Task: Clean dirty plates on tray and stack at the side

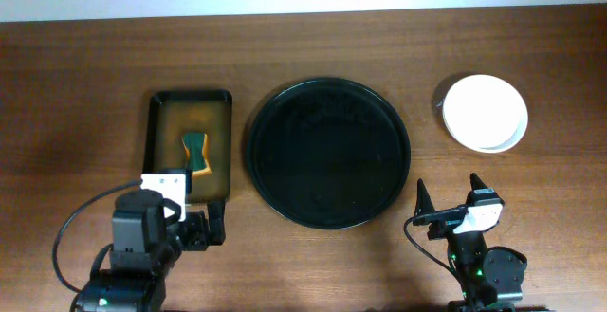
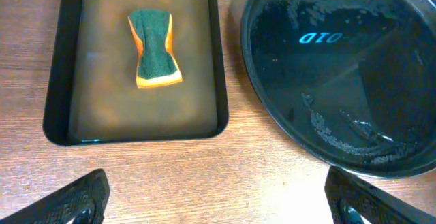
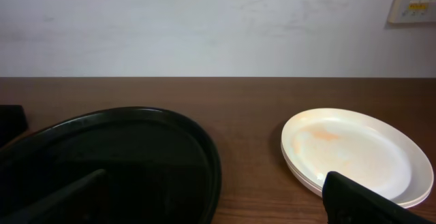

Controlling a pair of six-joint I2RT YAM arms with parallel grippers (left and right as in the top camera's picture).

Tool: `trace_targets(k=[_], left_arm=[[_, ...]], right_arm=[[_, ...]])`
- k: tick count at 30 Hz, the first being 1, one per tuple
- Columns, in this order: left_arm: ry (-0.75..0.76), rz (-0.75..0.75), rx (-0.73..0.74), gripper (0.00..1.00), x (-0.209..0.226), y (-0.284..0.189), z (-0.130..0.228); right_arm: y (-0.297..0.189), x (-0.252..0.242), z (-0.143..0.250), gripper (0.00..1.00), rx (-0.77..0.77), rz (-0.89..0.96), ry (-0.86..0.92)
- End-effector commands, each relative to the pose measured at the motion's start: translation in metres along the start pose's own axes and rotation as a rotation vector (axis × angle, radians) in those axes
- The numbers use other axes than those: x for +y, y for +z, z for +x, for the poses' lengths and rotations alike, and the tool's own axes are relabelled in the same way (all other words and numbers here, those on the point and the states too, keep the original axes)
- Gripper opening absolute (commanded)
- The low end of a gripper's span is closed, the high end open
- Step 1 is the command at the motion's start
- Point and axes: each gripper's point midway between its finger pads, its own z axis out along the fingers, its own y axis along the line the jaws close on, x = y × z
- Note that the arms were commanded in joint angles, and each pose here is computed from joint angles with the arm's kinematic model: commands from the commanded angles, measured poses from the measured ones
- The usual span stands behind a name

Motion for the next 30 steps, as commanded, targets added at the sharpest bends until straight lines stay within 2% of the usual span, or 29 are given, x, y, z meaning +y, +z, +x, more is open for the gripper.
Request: trace_targets(k=[1,4,5,6,7,9,14,30], left_arm=[[0.026,-0.010,-0.095,0.99,0.004,-0.004,0.009],[0.036,0.029,-0.354,0.99,0.004,0.019,0.012],[0.047,0.046,-0.515,0.99,0.004,0.024,0.002],[0.053,0.052,-0.615,0.99,0.004,0.023,-0.005],[0.054,0.044,-0.817,0.99,0.008,0.010,-0.024],[0.125,0.003,-0.896,0.99,0.010,-0.005,-0.036],[0.144,-0.020,-0.739,0.99,0.015,0.023,-0.009],[0.145,-0.020,-0.742,0.99,0.015,0.022,-0.010]], right_arm=[[0.000,-0.001,0.002,0.99,0.002,0.008,-0.007],[0.000,-0.001,0.002,0.99,0.002,0.008,-0.007],[0.000,-0.001,0.002,0.99,0.002,0.008,-0.007],[0.000,-0.001,0.002,0.99,0.002,0.008,-0.007],[0.000,-0.001,0.002,0.99,0.002,0.008,-0.007],[0.000,-0.001,0.002,0.99,0.001,0.008,-0.007],[0.000,-0.001,0.002,0.99,0.002,0.008,-0.007],[0.000,-0.001,0.002,0.99,0.001,0.008,-0.007]])
